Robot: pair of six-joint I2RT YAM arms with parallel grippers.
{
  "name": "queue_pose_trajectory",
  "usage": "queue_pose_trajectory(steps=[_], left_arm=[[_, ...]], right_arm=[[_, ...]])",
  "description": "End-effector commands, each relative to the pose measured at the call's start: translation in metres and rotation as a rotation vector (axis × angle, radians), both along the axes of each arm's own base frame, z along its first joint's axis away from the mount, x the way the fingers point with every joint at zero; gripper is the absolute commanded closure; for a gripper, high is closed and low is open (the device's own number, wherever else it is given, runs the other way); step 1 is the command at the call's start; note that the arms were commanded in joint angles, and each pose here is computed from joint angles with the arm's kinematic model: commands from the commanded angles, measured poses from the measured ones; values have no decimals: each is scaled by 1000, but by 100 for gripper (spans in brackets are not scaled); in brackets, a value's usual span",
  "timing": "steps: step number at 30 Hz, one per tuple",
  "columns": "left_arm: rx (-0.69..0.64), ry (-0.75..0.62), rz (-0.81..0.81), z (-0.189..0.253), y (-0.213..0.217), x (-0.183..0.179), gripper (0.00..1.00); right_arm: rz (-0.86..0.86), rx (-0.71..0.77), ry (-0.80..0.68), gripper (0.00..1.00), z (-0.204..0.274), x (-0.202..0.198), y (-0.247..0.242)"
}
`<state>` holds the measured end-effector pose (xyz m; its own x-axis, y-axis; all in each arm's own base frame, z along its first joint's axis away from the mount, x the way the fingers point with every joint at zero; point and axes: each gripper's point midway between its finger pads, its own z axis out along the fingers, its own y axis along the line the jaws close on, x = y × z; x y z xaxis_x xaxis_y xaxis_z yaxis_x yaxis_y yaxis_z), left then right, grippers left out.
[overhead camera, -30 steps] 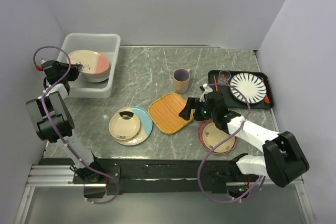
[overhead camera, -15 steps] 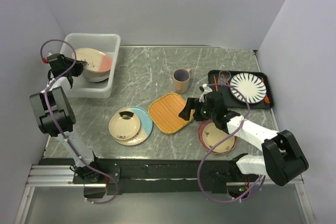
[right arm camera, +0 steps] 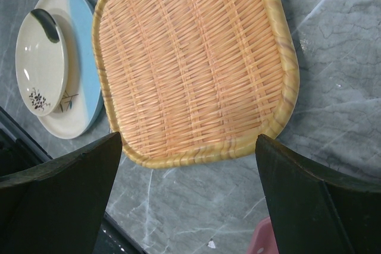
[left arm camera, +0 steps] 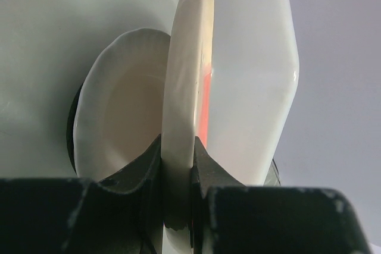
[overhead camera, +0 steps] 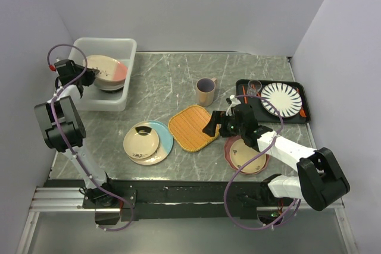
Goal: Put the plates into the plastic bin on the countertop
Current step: Place the plate in the plastic bin.
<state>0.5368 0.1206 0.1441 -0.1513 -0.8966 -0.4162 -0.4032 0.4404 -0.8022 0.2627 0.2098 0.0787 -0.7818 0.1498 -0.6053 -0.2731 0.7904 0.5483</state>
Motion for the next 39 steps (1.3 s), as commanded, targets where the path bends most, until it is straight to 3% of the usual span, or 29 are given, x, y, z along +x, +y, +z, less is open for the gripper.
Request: queue_pose_trajectory(steps=[1,6,16,20,23,28,39], left_arm=[[98,-28,31,23,15,9,81],[122,24,53,14,21,6,63],[136,90,53,-2,23,-6,43],[160,98,60,0,26,-9,17],[167,124,56,-3,24,-15,9],[226,148,92,6,28,-27,1],[360,64,169,65,17,-51,1]], right_arm=[[17,20,-69,0,21,13,8],[17,26,-72,0,22,13,8],[17,31,-70,0,23,13,9],[14,29,-72,0,23,12,8],[15,31,-76,0,24,12,8],[16,32,-82,0,26,11,7],[15,33,-85,0,26,9,6]])
